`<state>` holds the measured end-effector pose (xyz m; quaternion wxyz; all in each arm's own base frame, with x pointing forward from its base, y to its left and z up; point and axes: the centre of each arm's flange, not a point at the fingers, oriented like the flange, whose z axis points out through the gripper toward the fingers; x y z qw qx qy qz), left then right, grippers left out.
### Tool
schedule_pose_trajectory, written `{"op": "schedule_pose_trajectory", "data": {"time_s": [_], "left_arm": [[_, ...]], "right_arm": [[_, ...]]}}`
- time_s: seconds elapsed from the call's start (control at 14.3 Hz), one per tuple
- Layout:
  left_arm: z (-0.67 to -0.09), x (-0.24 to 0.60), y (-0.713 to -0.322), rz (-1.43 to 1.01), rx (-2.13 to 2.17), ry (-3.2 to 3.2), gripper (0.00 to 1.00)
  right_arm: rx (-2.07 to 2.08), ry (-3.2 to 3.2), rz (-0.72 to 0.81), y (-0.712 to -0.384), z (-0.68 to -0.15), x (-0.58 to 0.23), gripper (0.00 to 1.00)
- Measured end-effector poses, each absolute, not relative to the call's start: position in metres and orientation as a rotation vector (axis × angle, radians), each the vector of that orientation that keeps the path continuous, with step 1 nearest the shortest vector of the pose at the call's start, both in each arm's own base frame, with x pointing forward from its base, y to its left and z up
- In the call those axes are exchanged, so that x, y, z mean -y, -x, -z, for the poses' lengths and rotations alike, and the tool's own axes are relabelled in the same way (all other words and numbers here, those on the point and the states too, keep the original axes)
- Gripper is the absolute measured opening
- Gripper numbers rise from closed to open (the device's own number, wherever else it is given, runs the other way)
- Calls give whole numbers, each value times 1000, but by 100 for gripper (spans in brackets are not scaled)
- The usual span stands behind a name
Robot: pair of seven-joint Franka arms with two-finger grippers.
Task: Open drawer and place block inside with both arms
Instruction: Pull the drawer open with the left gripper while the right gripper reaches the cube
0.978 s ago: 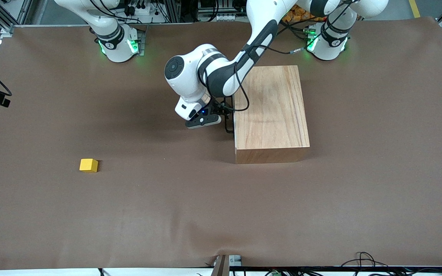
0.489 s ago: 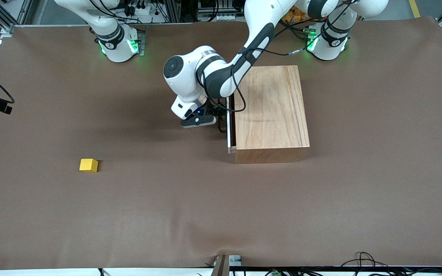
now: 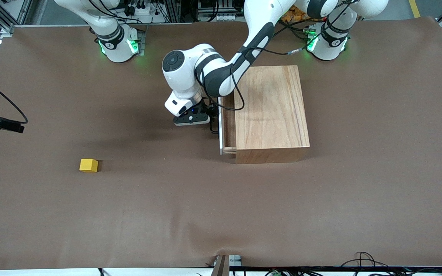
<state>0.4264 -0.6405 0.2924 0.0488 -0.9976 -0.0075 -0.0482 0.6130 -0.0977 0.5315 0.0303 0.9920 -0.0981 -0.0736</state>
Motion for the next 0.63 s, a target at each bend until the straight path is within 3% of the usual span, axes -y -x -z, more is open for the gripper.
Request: {"op": "schedule_pose_trajectory", "data": {"time_s": [0.35, 0.63], "left_arm": [[-296, 650, -421, 185, 0, 3084, 100], [-294, 660, -412, 229, -23, 3103, 100]], "right_arm": [[303, -3079, 269, -631, -488, 97, 100], [373, -3177, 326, -656, -403, 94, 100]]}}
